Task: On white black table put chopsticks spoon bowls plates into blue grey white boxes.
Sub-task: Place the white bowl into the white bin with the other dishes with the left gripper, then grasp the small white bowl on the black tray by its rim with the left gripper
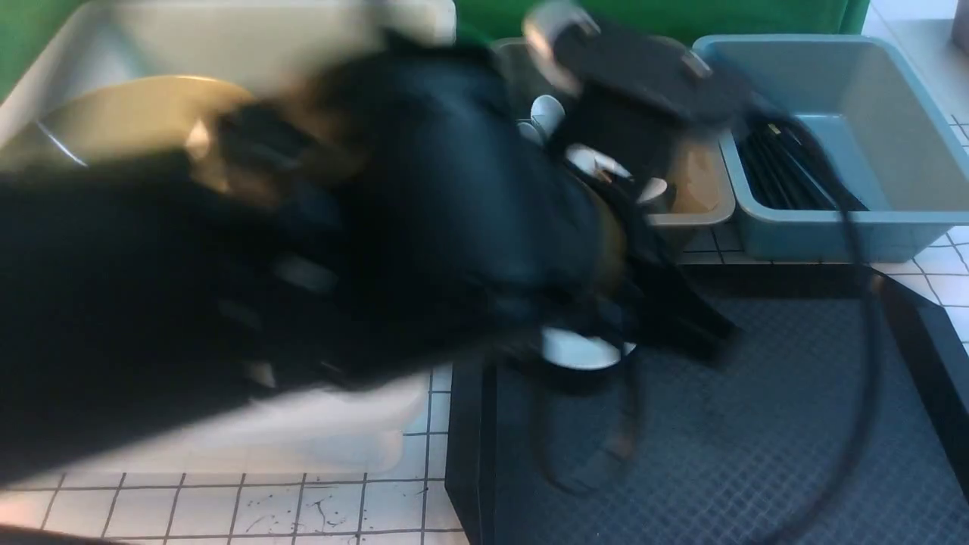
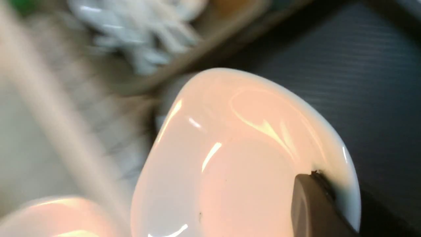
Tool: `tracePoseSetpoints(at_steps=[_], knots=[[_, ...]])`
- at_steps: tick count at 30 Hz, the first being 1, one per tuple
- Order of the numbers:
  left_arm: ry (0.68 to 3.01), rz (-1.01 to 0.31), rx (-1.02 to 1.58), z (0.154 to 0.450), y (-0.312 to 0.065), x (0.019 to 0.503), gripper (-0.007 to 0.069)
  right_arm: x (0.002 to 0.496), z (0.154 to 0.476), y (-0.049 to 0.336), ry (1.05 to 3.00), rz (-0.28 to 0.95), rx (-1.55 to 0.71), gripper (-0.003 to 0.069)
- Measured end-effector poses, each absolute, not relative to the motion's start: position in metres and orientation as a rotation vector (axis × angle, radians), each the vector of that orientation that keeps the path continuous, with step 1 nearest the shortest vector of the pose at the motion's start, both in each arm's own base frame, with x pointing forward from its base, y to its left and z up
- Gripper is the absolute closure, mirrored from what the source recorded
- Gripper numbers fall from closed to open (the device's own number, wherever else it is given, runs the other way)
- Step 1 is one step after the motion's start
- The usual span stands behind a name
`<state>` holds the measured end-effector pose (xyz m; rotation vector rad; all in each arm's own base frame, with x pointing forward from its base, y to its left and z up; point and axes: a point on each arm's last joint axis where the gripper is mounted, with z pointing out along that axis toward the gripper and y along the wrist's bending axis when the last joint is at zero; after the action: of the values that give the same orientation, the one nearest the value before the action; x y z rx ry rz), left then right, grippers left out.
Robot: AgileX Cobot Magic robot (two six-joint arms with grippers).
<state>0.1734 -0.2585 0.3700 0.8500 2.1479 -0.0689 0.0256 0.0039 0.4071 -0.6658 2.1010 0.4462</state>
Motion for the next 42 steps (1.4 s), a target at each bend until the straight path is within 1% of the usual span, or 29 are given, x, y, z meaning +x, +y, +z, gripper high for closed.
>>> tracePoseSetpoints(at_steps=[2,4,9,13,20,23,25,28,29,32,33,34,35,37,38,39,41,42], knots=[[2.180,0.012,0.826,0.373,-0.239,0.184,0.0610,0.031,0.408,0.011,2.105,0.436,-0.678,0.0610],[2.225,0.076,0.806,0.367,-0.221,0.197,0.0610,0.036,0.408,0.018,2.112,0.423,-0.696,0.0608],[2.332,0.206,0.738,0.330,-0.178,0.230,0.0610,0.042,0.407,0.027,2.134,0.397,-0.722,0.0603],[2.356,0.205,0.679,0.306,-0.160,0.243,0.0610,0.043,0.406,0.028,2.145,0.389,-0.725,0.0603],[2.357,0.223,0.710,0.287,-0.159,0.249,0.0608,0.043,0.405,0.028,2.152,0.386,-0.727,0.0602],[2.375,0.190,0.699,0.286,-0.160,0.248,0.0600,0.043,0.405,0.028,2.152,0.386,-0.727,0.0601],[2.404,0.154,0.684,0.284,-0.162,0.246,0.0553,0.043,0.405,0.028,2.151,0.385,-0.729,0.0600],[2.443,0.135,0.677,0.282,-0.162,0.243,0.0443,0.043,0.405,0.028,2.151,0.384,-0.731,0.0598],[2.451,0.128,0.676,0.282,-0.162,0.243,0.0388,0.043,0.405,0.028,2.150,0.383,-0.733,0.0597],[2.454,0.113,0.667,0.284,-0.162,0.240,0.0256,0.042,0.405,0.027,2.154,0.378,-0.738,0.0594],[2.456,0.112,0.663,0.284,-0.162,0.240,0.0247,0.042,0.405,0.027,2.155,0.376,-0.739,0.0594],[2.454,0.087,0.651,0.291,-0.163,0.235,0.0195,0.042,0.404,0.027,2.168,0.369,-0.742,0.0594],[2.450,0.070,0.648,0.295,-0.165,0.231,0.0178,0.042,0.404,0.027,2.170,0.369,-0.744,0.0594],[2.415,-0.014,0.639,0.314,-0.172,0.219,0.0158,0.042,0.404,0.027,2.168,0.367,-0.748,0.0592],[2.382,-0.074,0.654,0.326,-0.179,0.210,0.0160,0.042,0.404,0.027,2.168,0.367,-0.748,0.0592],[2.372,-0.091,0.654,0.330,-0.180,0.208,0.0160,0.042,0.404,0.027,2.168,0.367,-0.748,0.0592],[2.300,-0.206,0.703,0.351,-0.198,0.193,0.0202,0.042,0.404,0.027,2.164,0.363,-0.756,0.0591],[2.286,-0.238,0.719,0.356,-0.207,0.190,0.0233,0.042,0.404,0.027,2.165,0.363,-0.756,0.0591]])
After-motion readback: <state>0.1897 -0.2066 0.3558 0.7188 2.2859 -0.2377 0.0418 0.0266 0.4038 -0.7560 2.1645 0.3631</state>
